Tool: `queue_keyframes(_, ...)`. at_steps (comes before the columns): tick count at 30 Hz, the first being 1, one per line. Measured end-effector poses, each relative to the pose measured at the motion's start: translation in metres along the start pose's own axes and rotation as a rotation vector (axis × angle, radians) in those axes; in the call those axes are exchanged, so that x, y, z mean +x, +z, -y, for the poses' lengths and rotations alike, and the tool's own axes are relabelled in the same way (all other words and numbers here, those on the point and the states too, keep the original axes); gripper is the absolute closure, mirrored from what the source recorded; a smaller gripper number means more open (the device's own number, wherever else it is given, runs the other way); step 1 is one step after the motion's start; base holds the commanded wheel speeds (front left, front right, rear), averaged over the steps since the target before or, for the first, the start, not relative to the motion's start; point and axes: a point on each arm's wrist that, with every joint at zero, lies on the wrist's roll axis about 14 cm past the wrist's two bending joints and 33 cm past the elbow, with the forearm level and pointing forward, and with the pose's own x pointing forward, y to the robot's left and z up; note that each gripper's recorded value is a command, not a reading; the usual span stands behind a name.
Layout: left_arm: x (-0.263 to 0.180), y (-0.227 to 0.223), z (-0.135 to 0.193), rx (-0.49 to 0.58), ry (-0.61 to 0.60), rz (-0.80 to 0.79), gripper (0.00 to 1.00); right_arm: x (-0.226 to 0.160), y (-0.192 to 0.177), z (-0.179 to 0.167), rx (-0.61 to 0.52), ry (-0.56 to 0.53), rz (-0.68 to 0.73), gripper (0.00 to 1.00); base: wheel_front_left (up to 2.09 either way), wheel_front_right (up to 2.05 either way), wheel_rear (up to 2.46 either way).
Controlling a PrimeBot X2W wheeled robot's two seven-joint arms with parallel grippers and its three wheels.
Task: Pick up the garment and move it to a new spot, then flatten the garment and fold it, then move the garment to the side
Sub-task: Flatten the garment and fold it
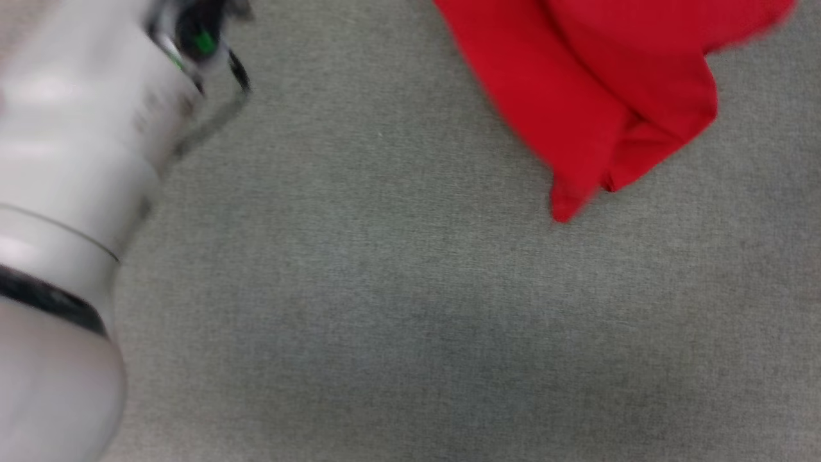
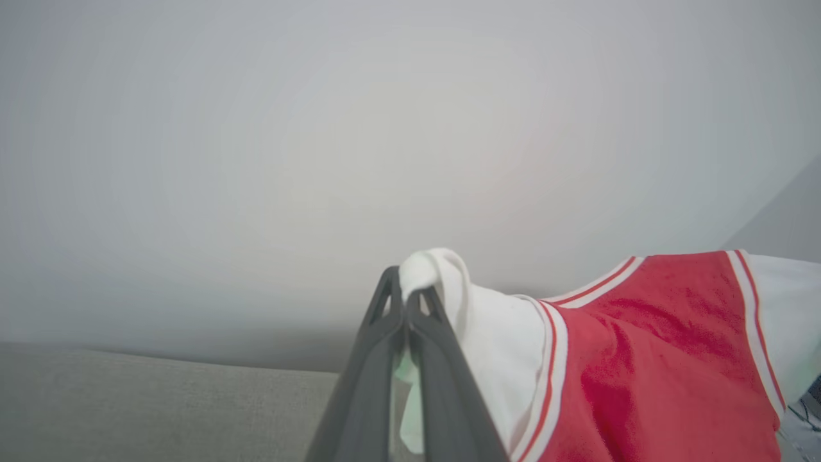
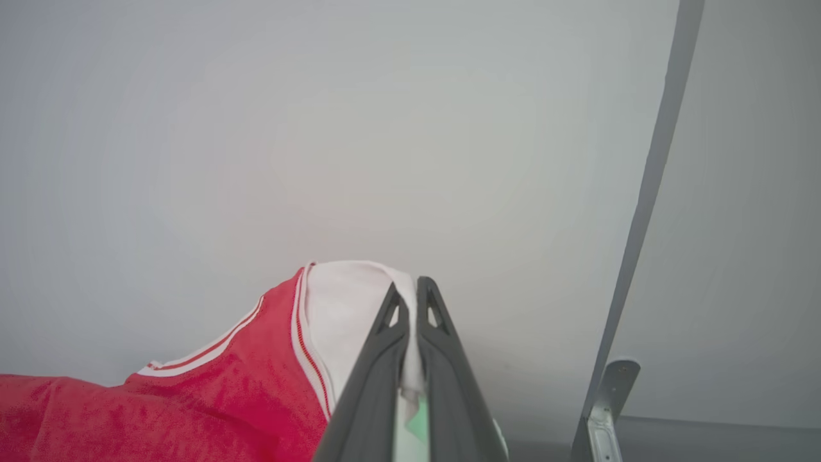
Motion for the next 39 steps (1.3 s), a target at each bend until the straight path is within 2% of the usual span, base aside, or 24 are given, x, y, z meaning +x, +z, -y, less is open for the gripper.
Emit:
queue_keyframes(6,0.031,0.091,0.006,-0.08,0.042,0.233,1.0,0.008,0.069,0.003,0.082,-0.014,0.223,1.0,0.0,0.0,0.0)
queue_keyframes(11,0.039,0.176,0.018,-0.088,0.023,0.438,1.0,0.006,0.115,0.01,0.118,-0.025,0.357,1.0,0.0,0.0,0.0)
queue_keyframes(14,0.041,0.195,0.027,-0.125,-0.003,0.508,1.0,0.004,0.132,0.013,0.139,-0.026,0.408,1.0,0.0,0.0,0.0)
queue_keyframes(17,0.048,0.164,0.037,-0.13,-0.038,0.461,1.0,0.001,0.128,0.016,0.124,-0.028,0.4,1.0,0.0,0.0,0.0)
queue_keyframes(20,0.049,0.131,0.041,-0.185,-0.063,0.404,1.0,-0.002,0.11,0.016,0.101,-0.016,0.362,1.0,0.0,0.0,0.0)
queue_keyframes(27,0.028,0.066,0.016,-0.262,-0.02,0.29,1.0,-0.018,0.056,0.009,0.084,0.038,0.246,1.0,0.0,0.0,0.0)
queue_keyframes(33,-0.003,0.014,0.028,-0.352,-0.074,0.188,1.0,-0.047,0.031,0.006,0.099,0.089,0.183,1.0,0.0,0.0,0.0)
queue_keyframes(39,-0.056,-0.025,0.022,-0.411,-0.089,0.121,1.0,-0.087,0.002,0.002,0.138,0.133,0.101,1.0,0.0,0.0,0.0)
